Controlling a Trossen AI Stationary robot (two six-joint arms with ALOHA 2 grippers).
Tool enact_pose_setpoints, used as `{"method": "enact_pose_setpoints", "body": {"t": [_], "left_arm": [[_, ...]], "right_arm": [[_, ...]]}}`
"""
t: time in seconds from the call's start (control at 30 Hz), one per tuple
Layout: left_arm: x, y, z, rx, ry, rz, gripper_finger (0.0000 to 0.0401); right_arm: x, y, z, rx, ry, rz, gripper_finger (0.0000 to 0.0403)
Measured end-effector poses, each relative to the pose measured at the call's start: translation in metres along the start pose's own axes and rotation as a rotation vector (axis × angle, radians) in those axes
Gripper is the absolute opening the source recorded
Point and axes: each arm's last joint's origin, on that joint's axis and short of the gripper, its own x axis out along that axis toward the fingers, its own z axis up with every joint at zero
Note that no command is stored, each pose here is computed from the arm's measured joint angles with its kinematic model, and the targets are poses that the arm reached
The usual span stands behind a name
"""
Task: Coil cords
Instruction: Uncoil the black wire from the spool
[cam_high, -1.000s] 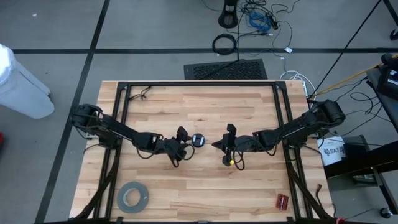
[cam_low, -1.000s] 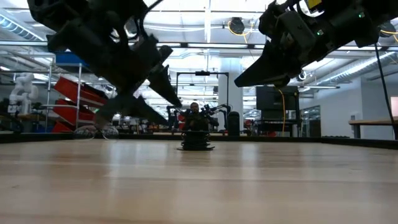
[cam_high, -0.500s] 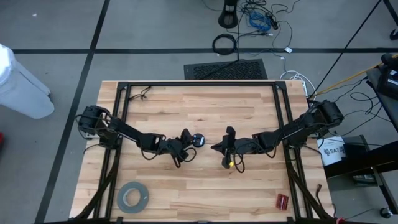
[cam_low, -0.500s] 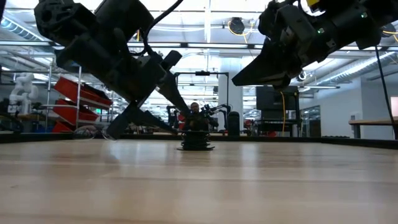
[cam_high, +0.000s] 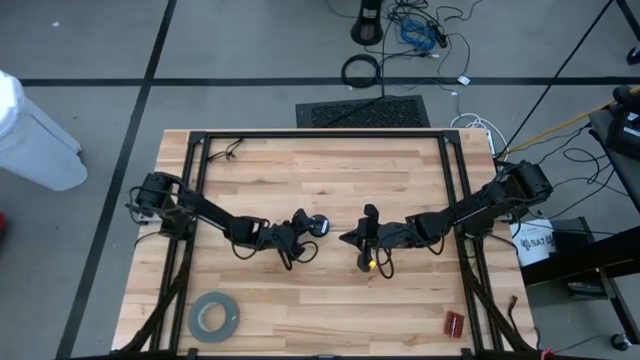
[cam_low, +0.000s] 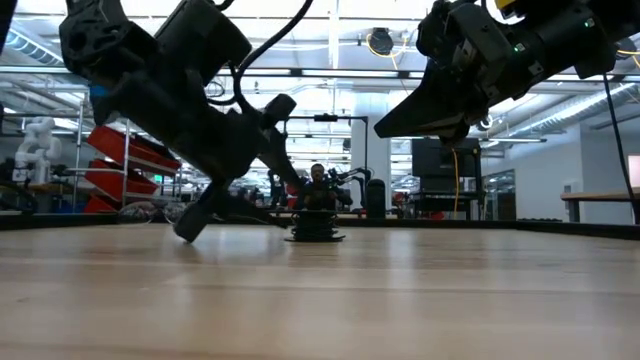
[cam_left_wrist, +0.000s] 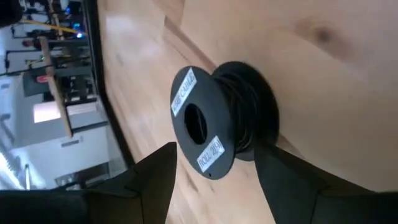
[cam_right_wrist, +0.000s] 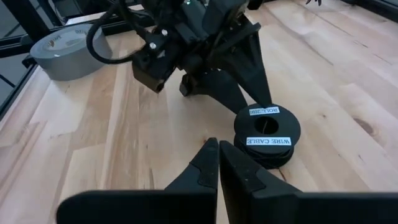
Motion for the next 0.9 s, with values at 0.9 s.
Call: {"method": "enact_pose_setpoints", "body": {"t": [0.9], "left_arm": [[0.0011,-0.0008,0.0032,-0.014,-0.021,0.014,0.0135]], "right_arm": [[-0.0001,-0.0001,-0.0009,-0.004,0.007,-0.005,0.0]]}}
